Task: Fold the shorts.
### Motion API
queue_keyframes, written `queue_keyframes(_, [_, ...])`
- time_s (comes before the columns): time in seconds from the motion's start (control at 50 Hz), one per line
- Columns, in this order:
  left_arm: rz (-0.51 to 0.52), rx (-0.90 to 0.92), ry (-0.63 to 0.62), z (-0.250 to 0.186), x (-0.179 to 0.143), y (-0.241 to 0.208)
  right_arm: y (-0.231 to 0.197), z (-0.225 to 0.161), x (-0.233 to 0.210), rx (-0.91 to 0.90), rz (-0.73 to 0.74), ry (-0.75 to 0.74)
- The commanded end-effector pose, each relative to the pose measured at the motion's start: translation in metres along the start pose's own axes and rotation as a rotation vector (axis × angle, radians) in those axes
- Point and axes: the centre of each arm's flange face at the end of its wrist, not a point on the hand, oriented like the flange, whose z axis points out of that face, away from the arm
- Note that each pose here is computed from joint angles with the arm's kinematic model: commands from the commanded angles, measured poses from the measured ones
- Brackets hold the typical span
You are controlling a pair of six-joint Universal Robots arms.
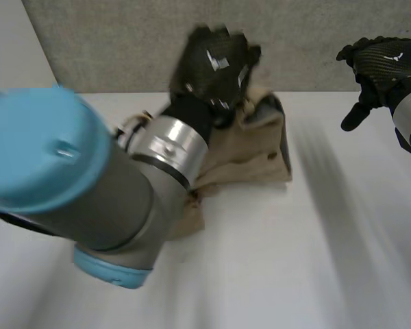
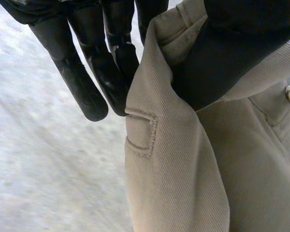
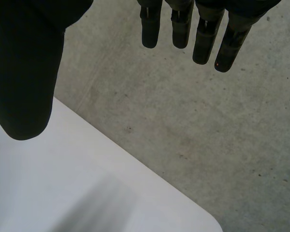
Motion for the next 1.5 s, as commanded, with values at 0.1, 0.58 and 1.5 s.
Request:
queue_keyframes(0.1, [-0.014,0.304,-0.219,-0.043,-0.089,-0.144,-0.007,-0.004,-0.001,0.017,0.000,-0.003])
queue_keyframes(0.58, [0.051,-0.059,-0.047,0.046,-0.044,0.051,-0.005,-0.005,-0.001,0.013,-0.009,-0.004])
queue_keyframes(1.5, [-0.249,-0.567,-0.186,-0.115,-0.008,0.054,0.105,0.041,-0.082,-0.008,-0.235,-0.638])
